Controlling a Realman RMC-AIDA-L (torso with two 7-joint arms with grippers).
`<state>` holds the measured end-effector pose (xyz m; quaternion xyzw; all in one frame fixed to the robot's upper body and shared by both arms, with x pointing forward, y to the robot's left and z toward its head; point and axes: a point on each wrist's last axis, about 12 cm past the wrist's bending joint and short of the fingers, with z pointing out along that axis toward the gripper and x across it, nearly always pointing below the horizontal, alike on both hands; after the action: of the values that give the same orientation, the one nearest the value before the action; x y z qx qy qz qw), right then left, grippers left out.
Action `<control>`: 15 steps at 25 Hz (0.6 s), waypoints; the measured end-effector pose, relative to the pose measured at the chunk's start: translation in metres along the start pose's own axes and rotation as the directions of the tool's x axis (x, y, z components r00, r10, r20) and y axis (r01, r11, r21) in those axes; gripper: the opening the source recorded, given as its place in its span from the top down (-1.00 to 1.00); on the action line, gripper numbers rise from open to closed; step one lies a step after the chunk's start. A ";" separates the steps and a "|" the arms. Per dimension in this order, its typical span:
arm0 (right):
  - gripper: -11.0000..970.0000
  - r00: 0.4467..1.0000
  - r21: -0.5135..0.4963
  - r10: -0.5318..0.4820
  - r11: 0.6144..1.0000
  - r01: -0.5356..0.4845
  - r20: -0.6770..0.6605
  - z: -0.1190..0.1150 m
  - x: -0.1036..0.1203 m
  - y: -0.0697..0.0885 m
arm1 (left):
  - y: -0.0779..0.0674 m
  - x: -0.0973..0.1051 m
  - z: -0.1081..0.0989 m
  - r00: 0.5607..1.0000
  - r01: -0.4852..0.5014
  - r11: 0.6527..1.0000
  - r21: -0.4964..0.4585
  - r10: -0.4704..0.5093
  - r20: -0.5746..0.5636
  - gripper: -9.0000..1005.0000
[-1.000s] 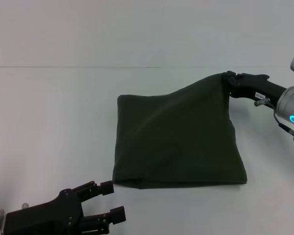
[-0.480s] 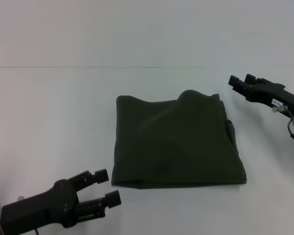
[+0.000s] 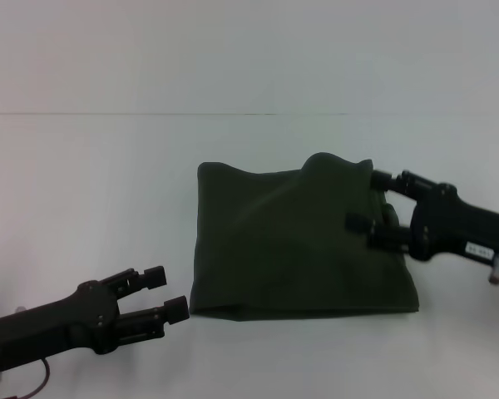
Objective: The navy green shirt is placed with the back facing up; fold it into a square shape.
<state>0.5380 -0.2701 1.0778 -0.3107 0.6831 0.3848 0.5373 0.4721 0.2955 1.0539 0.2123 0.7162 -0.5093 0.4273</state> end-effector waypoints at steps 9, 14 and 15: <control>-0.89 0.997 -0.026 -0.076 0.997 0.076 0.031 -0.042 0.047 0.041 | -0.002 0.010 -0.008 0.939 -0.345 0.938 -0.041 0.344 -0.030 -0.87; -0.89 0.998 0.043 -0.058 0.997 0.057 0.021 -0.055 0.081 0.060 | 0.003 0.031 -0.011 0.934 -0.356 0.924 -0.140 0.348 -0.080 -0.87; -0.89 0.998 0.054 -0.054 0.997 0.054 0.010 -0.056 0.085 0.062 | 0.003 0.034 -0.012 0.938 -0.346 0.927 -0.144 0.336 -0.087 -0.87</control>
<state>0.4387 -0.2879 1.0140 -0.3123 0.6813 0.3535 0.5597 0.4512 0.3030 1.0256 0.3145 0.7189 -0.3626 0.5028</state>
